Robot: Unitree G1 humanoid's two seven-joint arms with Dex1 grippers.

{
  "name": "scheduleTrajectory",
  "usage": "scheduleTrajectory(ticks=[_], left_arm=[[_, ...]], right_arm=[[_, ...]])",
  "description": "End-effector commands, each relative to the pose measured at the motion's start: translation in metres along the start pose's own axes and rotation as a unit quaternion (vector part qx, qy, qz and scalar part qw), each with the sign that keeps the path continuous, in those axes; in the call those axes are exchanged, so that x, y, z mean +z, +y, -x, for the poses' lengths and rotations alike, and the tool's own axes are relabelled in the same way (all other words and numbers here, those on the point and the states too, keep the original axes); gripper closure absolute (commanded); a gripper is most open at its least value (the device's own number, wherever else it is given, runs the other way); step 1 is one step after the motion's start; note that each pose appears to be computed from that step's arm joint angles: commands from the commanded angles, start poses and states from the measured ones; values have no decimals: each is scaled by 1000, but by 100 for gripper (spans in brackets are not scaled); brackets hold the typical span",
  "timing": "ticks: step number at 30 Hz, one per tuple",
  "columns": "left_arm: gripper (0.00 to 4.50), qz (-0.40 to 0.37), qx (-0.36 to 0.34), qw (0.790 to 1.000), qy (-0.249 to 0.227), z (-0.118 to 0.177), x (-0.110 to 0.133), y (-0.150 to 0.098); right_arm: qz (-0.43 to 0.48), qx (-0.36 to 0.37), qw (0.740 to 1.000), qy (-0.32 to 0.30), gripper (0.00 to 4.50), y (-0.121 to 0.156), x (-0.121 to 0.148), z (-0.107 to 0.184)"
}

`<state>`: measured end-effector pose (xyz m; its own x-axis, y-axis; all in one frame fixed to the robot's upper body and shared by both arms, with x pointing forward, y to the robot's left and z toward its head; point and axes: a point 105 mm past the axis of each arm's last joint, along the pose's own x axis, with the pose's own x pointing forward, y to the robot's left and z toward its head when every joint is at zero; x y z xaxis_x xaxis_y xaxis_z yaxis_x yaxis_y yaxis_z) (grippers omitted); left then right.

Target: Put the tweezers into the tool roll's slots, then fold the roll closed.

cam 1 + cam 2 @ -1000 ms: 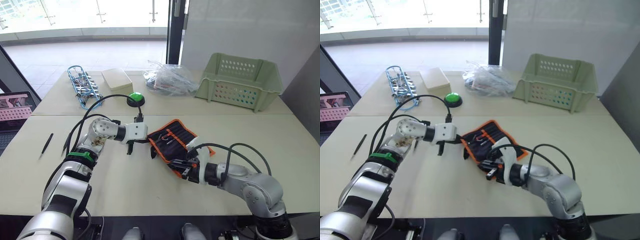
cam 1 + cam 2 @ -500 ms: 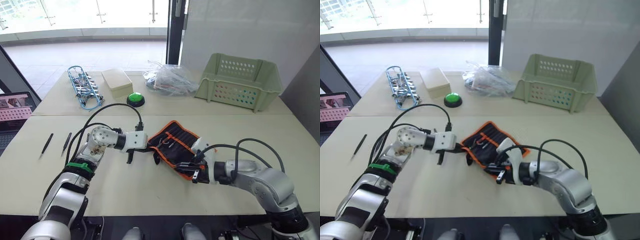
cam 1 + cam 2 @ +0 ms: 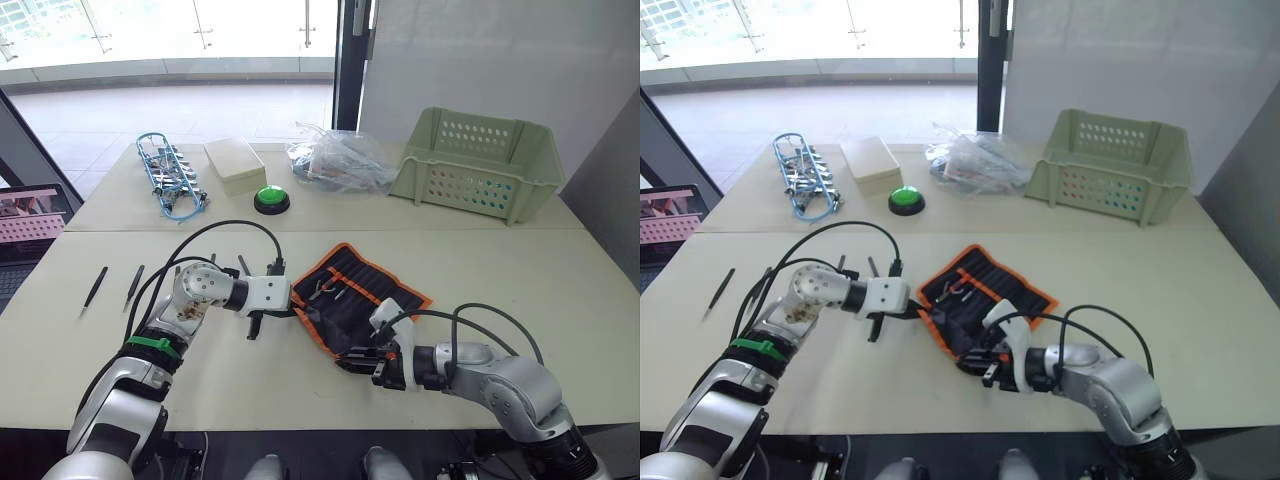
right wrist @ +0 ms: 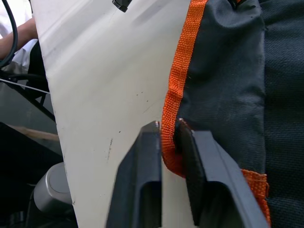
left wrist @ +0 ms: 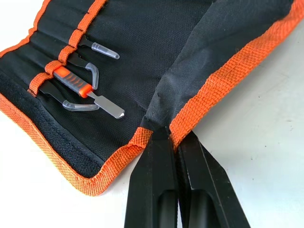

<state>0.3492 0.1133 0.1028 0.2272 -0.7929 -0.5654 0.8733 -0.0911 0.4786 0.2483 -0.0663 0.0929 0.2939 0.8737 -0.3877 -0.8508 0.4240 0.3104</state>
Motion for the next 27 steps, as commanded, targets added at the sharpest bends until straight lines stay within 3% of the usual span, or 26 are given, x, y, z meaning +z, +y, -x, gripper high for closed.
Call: scheduleTrajectory(ticks=[1, 7, 9, 12, 18, 23, 25, 27], left_arm=[[450, 20, -17, 1000, 14, 0, -12, -9], [450, 17, -17, 1000, 14, 2, -12, -8], [450, 11, -12, 1000, 14, 2, -12, -6], [450, -6, -8, 1000, 17, 2, -11, -4], [450, 30, -5, 1000, -2, 6, -9, -2], [297, 37, 4, 999, -17, 10, -3, 2], [233, 90, -18, 995, -44, 18, 2, -2], [161, 126, -38, 989, -68, 25, 8, -7]], right_arm=[[-1, 38, 999, -24, 221, 11, 11, 11], [-33, 94, 987, -128, 19, 18, 53, 33], [-18, 49, 986, -155, 9, 4, 64, 31], [-18, 3, 989, -149, 9, -13, 58, 21], [-25, -12, 990, -137, 201, -23, 35, 3], [-20, -24, 993, -113, 367, -27, 19, -7], [-18, -29, 995, -98, 437, -30, 9, -11], [-17, -31, 996, -86, 450, -32, 1, -12]])
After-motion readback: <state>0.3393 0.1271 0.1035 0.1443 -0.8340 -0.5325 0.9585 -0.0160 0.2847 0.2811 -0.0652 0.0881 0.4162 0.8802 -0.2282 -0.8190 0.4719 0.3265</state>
